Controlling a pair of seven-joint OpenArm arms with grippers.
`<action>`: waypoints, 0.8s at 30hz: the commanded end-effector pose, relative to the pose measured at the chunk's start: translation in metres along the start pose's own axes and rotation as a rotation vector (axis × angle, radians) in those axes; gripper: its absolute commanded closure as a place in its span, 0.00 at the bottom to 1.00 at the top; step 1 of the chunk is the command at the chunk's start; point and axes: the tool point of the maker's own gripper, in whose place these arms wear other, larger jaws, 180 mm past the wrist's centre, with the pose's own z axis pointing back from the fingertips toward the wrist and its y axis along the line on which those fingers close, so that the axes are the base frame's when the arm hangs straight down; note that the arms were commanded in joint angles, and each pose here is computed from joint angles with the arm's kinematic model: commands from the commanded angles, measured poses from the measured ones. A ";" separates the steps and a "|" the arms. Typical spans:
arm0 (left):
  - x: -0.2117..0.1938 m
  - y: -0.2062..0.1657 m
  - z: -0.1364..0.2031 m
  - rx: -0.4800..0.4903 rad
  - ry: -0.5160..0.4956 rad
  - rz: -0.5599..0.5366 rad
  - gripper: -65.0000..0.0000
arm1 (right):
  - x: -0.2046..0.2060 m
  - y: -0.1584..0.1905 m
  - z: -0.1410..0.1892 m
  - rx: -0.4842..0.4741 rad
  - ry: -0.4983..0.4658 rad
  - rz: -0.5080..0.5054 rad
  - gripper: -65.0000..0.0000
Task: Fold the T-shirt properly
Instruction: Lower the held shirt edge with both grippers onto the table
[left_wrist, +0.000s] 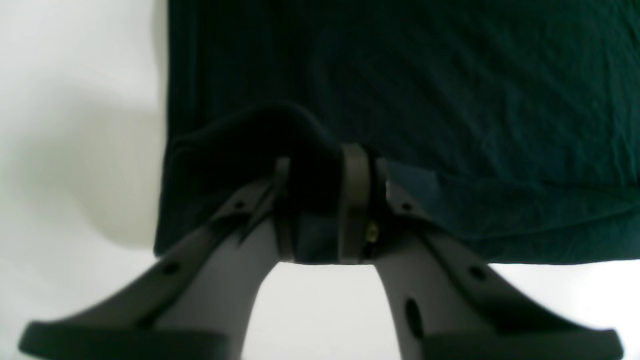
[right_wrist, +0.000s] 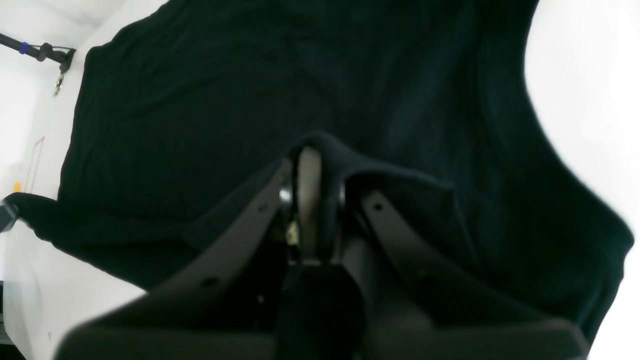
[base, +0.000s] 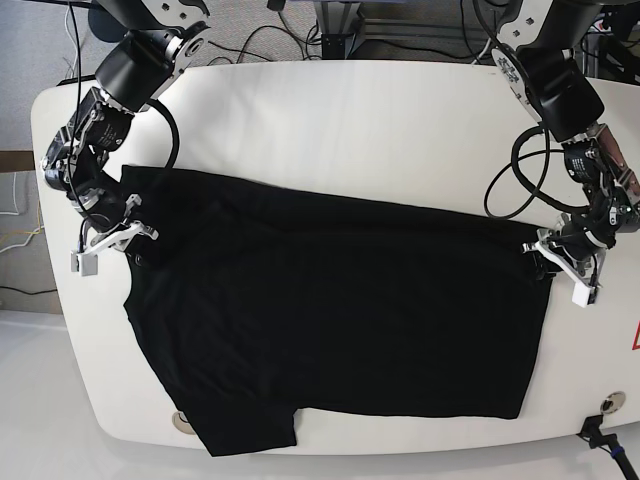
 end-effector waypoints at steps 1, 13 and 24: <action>0.024 0.003 0.007 0.004 -0.064 -0.018 0.79 | 0.029 0.004 0.004 0.016 -0.077 0.030 1.00; 0.061 0.045 0.010 0.104 -0.086 0.000 0.34 | 0.058 -0.013 0.009 -0.111 -0.001 0.235 0.20; 0.035 0.040 0.041 0.182 -0.063 -0.254 0.33 | 0.029 -0.045 0.073 -0.275 0.100 0.421 0.21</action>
